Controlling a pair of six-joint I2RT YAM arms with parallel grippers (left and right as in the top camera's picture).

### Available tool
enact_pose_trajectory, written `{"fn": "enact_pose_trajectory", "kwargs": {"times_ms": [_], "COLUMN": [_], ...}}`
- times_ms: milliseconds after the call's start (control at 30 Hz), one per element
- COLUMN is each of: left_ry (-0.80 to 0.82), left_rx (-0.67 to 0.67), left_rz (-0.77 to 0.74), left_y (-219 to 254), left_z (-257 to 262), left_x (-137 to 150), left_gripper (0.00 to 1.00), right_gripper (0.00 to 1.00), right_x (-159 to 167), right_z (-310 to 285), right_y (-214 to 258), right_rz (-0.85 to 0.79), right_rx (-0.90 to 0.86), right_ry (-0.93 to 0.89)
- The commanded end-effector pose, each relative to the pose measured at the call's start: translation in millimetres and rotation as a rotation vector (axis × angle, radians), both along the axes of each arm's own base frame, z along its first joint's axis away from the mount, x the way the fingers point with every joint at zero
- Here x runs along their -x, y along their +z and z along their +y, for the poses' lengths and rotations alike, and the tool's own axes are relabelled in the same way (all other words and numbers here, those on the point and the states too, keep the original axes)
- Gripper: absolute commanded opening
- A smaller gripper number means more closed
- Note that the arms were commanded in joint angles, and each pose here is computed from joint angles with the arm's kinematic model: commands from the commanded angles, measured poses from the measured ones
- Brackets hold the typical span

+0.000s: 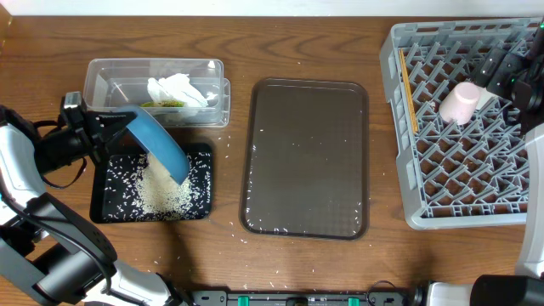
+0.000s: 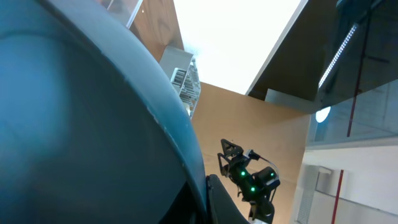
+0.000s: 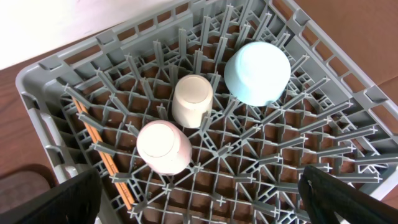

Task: Sort waste into correct bins and load items into the dishwasher rack
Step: 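Tilt the teal plate over the black tray to pour out rice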

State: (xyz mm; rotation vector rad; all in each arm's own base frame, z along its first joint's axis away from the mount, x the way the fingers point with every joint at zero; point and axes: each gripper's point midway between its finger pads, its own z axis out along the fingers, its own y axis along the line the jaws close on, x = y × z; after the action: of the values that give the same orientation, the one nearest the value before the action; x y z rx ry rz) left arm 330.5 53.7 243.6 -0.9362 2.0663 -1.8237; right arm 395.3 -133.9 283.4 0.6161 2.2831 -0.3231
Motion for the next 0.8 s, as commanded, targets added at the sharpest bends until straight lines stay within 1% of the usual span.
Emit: {"fn": "enact_pose_trajectory", "kwargs": {"times_ms": [0, 67, 200, 367, 467, 500, 633, 767], "left_ry": [0.023, 0.016, 0.058, 0.036, 0.096, 0.105, 0.09, 0.097], "left_rx": [0.016, 0.024, 0.025, 0.045, 0.022, 0.023, 0.012, 0.011], "left_rz": [-0.053, -0.023, -0.038, -0.004, -0.08, -0.082, -0.032, -0.03], "left_y": [15.3, 14.0, 15.0, 17.9, 19.9, 20.2, 14.5, 14.1], "left_z": [0.4, -2.1, 11.4, 1.9, 22.3, 25.1, 23.2, 25.6], "left_x": [1.9, 4.9, 5.4, 13.4, 8.6, 9.1, 14.7, 15.5], "left_gripper": [0.06, 0.06, 0.06, 0.06, 0.06, 0.06, 0.06, 0.06], "right_gripper": [0.99, 0.99, 0.99, 0.99, 0.99, 0.99, 0.99, 0.99], "right_x": [1.1, 1.1, 1.1, 1.1, 1.1, 1.1, 1.1, 1.1], "right_z": [-2.6, -2.6, -2.6, -2.6, -2.6, -2.6, -2.6, -2.6], "right_y": [4.1, 4.1, 4.1, 4.1, 4.1, 4.1, 4.1, 4.1], "right_rz": [-0.012, -0.012, -0.012, -0.012, -0.012, -0.012, -0.012, -0.012], "right_rx": [0.0, 0.0, 0.0, 0.0, 0.0, 0.0, 0.0, 0.0], "right_ry": [-0.017, -0.017, -0.017, -0.017, -0.017, -0.017, -0.017, -0.017]}}
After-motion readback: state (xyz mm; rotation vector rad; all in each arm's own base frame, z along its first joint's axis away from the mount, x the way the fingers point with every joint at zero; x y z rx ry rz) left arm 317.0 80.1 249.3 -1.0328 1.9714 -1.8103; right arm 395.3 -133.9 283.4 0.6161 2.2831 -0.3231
